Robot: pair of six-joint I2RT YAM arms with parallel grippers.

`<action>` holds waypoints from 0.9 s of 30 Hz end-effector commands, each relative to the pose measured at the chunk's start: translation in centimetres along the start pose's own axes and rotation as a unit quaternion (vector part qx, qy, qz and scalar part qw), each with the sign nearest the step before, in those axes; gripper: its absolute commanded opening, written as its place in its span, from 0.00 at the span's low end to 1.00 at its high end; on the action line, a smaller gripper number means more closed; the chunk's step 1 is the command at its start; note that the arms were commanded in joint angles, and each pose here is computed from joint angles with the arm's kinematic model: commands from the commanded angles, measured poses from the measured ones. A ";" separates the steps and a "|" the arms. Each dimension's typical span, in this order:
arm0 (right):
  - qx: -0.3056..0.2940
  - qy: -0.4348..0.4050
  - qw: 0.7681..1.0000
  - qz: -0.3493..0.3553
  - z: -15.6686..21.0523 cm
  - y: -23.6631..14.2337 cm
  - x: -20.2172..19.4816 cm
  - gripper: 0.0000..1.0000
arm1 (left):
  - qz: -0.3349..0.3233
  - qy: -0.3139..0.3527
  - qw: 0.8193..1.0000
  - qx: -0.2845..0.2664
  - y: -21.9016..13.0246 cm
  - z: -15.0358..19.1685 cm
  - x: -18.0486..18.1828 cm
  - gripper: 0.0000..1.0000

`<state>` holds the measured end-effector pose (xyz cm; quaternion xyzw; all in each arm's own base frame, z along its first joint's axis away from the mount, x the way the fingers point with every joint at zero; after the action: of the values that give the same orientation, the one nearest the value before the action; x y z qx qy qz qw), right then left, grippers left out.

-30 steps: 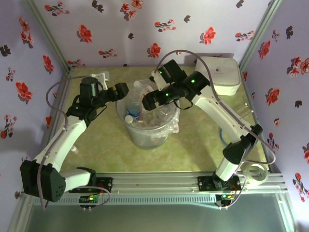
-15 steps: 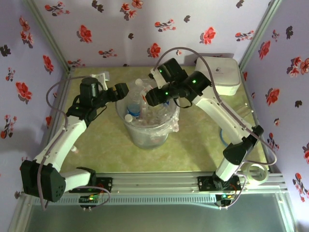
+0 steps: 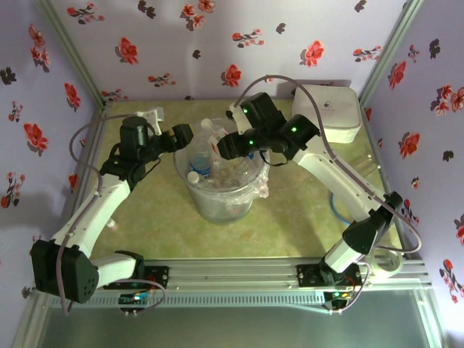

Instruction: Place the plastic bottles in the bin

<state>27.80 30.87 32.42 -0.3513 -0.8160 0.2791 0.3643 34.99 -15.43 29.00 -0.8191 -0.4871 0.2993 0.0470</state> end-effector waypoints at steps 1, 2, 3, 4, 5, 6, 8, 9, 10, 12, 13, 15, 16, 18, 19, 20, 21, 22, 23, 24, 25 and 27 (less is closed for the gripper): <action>0.061 0.009 0.994 0.094 2.5 1.5 -3.9 0.57 | 0.003 -0.002 1.000 -0.007 -0.3 0.0 -0.2 0.85; 0.052 0.011 0.994 0.090 2.3 1.1 -3.9 0.57 | 0.003 -0.001 1.000 -0.008 -0.4 0.0 -0.2 0.85; 0.042 0.013 0.995 0.086 2.0 0.7 -3.8 0.57 | 0.002 -0.001 1.000 -0.008 -0.4 0.0 -0.2 0.85; 0.034 0.017 0.996 0.084 1.7 0.4 -3.8 0.57 | 0.002 -0.002 1.000 -0.007 -0.4 0.1 -0.2 0.85; 0.028 0.021 0.996 0.085 1.5 0.1 -4.0 0.57 | 0.002 -0.002 1.000 -0.006 -0.3 0.1 -0.2 0.85; 0.022 0.025 0.995 0.089 1.4 -0.1 -4.3 0.57 | 0.001 -0.003 1.000 -0.007 -0.3 0.1 -0.2 0.86; 0.015 0.034 0.994 0.098 1.2 -0.4 -5.0 0.57 | 0.001 -0.003 1.000 -0.006 -0.3 0.1 -0.2 0.85; 0.013 0.041 0.994 0.102 1.2 -0.4 -5.3 0.57 | 0.003 -0.002 1.000 -0.008 -0.3 0.0 -0.2 0.85; 0.012 0.045 0.993 0.105 1.2 -0.3 -5.4 0.57 | 0.002 -0.001 1.000 -0.009 -0.3 -0.1 -0.2 0.85; 0.019 0.050 0.993 0.101 1.4 0.2 -5.4 0.57 | 0.003 -0.002 1.000 -0.008 -0.3 -0.1 -0.3 0.85; 0.025 0.052 0.994 0.094 1.6 0.6 -5.3 0.57 | 0.003 -0.002 1.000 -0.007 -0.2 -0.1 -0.3 0.85; 0.041 0.054 0.995 0.076 2.2 1.8 -4.6 0.57 | 0.002 -0.003 1.000 -0.007 -0.1 -0.1 -0.2 0.85; 0.049 0.053 0.995 0.068 2.4 2.3 -4.2 0.57 | 0.002 -0.003 1.000 -0.007 -0.1 -0.1 -0.2 0.85; 0.066 0.049 0.996 0.048 2.9 3.3 -3.2 0.57 | 0.002 -0.005 1.000 -0.005 0.0 0.0 -0.2 0.86; 0.067 0.047 0.996 0.043 3.0 3.4 -3.0 0.58 | 0.002 -0.005 1.000 -0.006 0.0 0.0 -0.2 0.85; 0.064 0.046 0.996 0.041 2.9 3.5 -2.8 0.58 | 0.004 -0.004 1.000 -0.007 -0.1 -0.1 -0.2 0.85; 0.057 0.044 0.997 0.040 2.6 3.3 -2.8 0.58 | 0.003 -0.003 1.000 -0.006 -0.1 -0.1 -0.2 0.85; 0.051 0.041 0.997 0.041 2.4 3.0 -2.8 0.58 | 0.003 -0.003 1.000 -0.007 -0.1 -0.2 -0.3 0.85; 0.042 0.038 0.998 0.041 2.0 2.6 -2.7 0.61 | 0.003 -0.002 1.000 -0.007 -0.1 -0.3 -0.3 0.85; 0.034 0.035 0.998 0.040 1.6 2.2 -2.6 0.64 | 0.004 0.000 1.000 -0.008 -0.1 -0.4 -0.3 0.85; 0.023 0.031 0.998 0.039 1.0 1.6 -2.5 0.67 | 0.004 0.001 1.000 -0.008 -0.1 -0.5 -0.4 0.85; -0.001 0.027 0.999 0.040 -0.2 0.3 -2.6 0.71 | 0.004 0.005 1.000 -0.010 -0.1 -0.7 -0.5 0.86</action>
<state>29.19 30.30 30.56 -0.3764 -0.7956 0.2782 0.3846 34.93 -15.41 28.89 -0.8191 -0.4871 0.2993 0.0470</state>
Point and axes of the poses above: each hand's point on the last joint's axis, 136 mm out from that joint toward the fingers, its own y axis out along the fingers, its own x axis along the line the jaws close on, z = x × y, the point moved 2 cm from there along -y, back along the fingers, and after that the axes turned 9 degrees about y, right-handed, at the moved point
